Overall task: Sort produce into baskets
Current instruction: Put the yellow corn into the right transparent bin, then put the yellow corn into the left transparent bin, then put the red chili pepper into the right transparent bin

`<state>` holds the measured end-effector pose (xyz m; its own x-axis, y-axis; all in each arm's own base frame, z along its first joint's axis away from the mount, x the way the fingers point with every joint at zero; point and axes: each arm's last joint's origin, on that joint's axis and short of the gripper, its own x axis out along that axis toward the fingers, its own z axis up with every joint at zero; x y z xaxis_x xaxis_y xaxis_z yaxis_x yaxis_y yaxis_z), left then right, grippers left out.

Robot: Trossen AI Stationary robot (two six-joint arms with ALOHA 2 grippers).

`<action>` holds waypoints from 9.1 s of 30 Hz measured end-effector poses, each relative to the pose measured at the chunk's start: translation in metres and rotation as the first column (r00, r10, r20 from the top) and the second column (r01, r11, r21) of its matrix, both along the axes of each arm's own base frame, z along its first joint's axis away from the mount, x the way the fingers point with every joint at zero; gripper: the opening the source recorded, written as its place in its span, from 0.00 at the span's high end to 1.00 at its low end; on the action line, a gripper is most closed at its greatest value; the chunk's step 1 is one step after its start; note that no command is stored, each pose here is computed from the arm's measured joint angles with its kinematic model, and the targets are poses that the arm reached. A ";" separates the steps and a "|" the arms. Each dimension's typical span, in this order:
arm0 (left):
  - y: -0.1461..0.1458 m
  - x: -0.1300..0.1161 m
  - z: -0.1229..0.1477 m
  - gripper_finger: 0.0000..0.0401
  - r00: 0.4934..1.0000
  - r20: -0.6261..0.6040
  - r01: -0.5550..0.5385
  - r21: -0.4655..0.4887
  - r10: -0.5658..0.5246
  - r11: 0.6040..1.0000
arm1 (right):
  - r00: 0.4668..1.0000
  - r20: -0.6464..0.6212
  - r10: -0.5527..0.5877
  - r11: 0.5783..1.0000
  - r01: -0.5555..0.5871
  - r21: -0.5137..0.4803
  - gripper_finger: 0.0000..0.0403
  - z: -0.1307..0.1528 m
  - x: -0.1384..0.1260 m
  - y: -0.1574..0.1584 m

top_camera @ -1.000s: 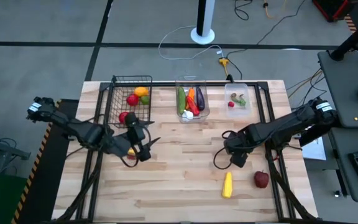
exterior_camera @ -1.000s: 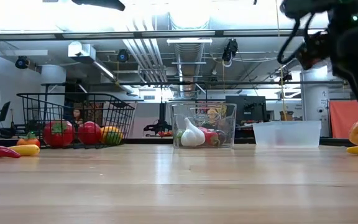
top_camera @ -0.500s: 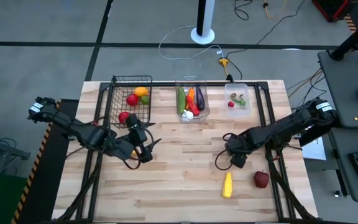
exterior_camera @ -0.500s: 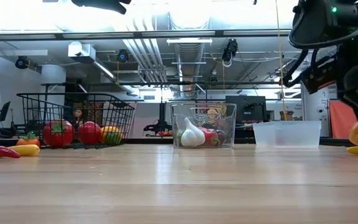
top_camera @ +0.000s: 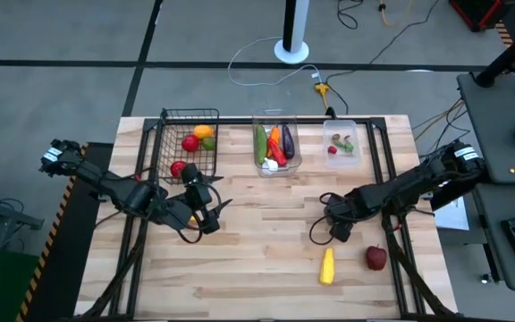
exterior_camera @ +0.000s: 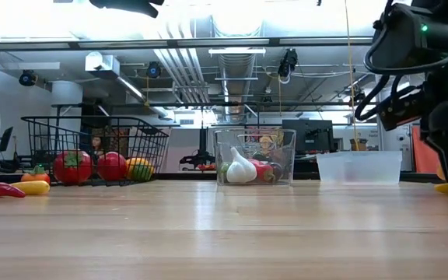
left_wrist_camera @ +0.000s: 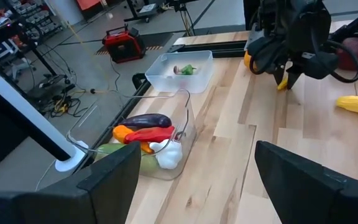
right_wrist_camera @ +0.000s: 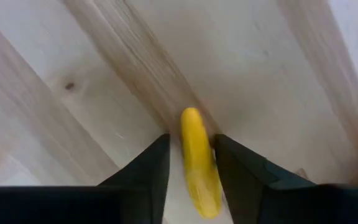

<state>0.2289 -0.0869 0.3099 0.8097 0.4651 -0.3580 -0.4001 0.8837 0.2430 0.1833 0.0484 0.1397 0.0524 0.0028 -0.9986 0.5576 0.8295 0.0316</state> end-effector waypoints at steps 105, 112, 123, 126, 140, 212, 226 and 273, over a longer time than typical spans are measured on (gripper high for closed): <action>-0.018 0.028 -0.010 0.26 0.998 0.040 -0.038 -0.176 0.046 0.984 | 0.577 0.324 0.750 0.653 -0.726 -0.218 0.74 0.126 0.037 0.042; -0.019 0.030 0.000 0.26 0.998 0.052 -0.020 -0.155 0.028 0.988 | 0.443 0.303 0.844 0.522 -0.808 -0.273 0.55 0.118 0.036 0.074; -0.019 0.029 0.000 0.26 0.998 0.050 -0.020 -0.156 0.028 0.988 | 0.253 0.118 0.960 0.273 -0.940 -0.207 0.33 0.079 0.045 0.115; -0.019 0.029 0.000 0.26 0.998 0.050 -0.020 -0.157 0.029 0.987 | 0.213 0.055 0.975 0.220 -0.962 -0.163 0.32 0.070 0.048 0.125; -0.019 0.029 -0.001 0.26 0.998 0.047 -0.020 -0.154 0.027 0.988 | 0.172 -0.059 0.983 0.168 -0.984 -0.056 0.33 0.026 0.068 0.147; -0.006 0.000 0.007 0.26 0.993 -0.003 -0.118 -0.070 0.118 0.990 | 0.920 0.362 0.148 0.930 -0.005 -0.368 0.67 0.091 0.166 -0.253; -0.007 0.000 0.007 0.26 0.993 0.001 -0.121 -0.077 0.121 0.990 | 0.924 0.362 0.122 0.935 0.015 -0.354 0.52 0.084 0.167 -0.257; -0.037 -0.015 -0.130 0.30 0.481 -0.868 -0.170 -0.232 -0.125 0.958 | 0.663 0.552 0.506 0.862 -0.377 -0.338 0.46 0.205 0.125 -0.030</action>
<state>0.2140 -0.1244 0.1802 0.0028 0.2515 -0.9678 -0.1339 0.9592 0.2489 0.3086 0.0184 0.3443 0.6795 0.0126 -0.7336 0.0369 0.9980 0.0514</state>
